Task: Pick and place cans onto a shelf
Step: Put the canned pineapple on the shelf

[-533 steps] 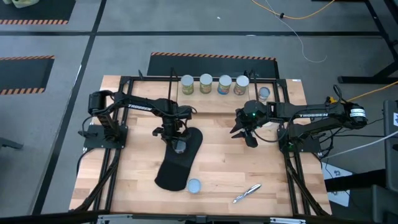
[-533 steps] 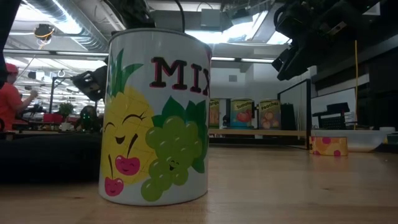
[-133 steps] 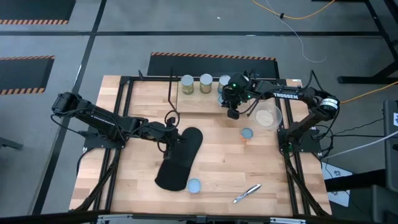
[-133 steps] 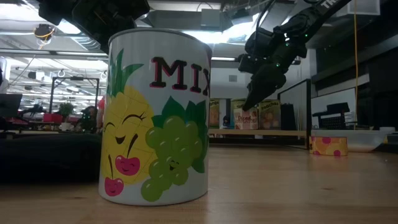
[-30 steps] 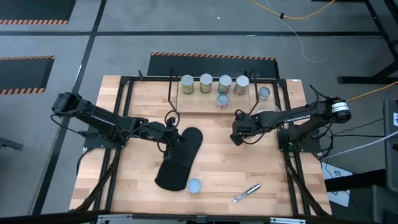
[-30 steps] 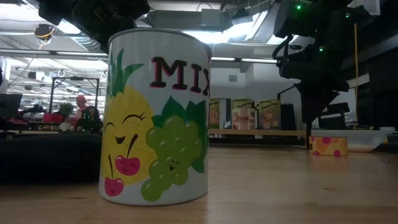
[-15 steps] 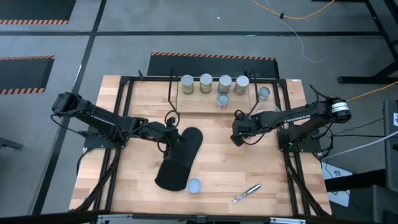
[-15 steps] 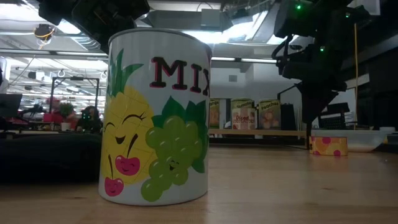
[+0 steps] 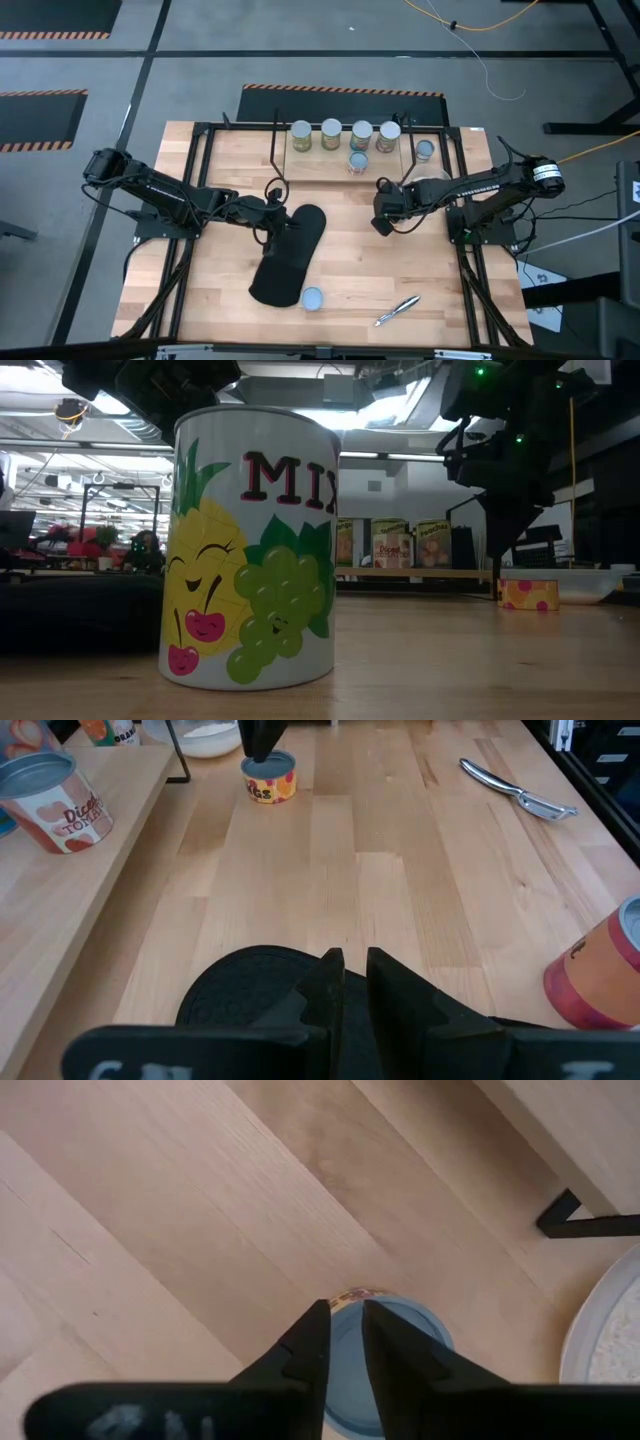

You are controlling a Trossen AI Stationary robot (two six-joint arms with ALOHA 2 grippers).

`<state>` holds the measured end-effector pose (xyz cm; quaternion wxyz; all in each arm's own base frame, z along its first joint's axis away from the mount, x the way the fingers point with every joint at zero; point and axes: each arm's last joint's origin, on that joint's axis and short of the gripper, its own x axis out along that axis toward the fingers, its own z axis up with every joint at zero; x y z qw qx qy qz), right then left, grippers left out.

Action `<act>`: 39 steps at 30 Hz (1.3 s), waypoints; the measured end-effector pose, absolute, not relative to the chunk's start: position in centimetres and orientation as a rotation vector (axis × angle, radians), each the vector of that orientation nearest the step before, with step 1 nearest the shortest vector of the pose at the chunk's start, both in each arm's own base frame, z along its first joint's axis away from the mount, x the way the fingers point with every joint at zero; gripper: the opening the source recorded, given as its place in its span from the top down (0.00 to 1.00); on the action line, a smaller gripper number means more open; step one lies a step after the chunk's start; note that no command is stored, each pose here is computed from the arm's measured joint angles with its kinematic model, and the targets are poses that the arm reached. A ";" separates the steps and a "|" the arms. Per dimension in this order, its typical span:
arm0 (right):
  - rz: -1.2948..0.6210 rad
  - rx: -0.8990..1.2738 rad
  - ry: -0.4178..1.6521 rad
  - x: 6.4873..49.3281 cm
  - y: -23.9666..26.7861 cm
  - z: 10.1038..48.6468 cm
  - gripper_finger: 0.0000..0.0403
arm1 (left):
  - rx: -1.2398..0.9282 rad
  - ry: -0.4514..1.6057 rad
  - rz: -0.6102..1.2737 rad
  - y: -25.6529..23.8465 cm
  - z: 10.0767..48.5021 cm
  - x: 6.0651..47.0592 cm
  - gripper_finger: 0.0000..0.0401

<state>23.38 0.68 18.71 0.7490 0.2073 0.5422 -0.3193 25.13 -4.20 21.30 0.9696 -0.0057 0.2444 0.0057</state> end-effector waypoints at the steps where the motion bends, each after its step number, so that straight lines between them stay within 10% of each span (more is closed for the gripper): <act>1: -0.698 0.454 1.185 23.4 0.7 18.7 0.82 | -0.012 0.494 0.011 -4.2 21.3 25.1 0.90; 11: -0.836 0.592 1.106 23.4 0.6 18.7 0.65 | -0.011 0.495 0.012 -4.2 21.3 25.1 0.90; 39: -0.940 0.699 1.163 22.9 0.7 15.9 0.64 | -0.010 0.497 0.012 -4.2 21.2 25.1 0.90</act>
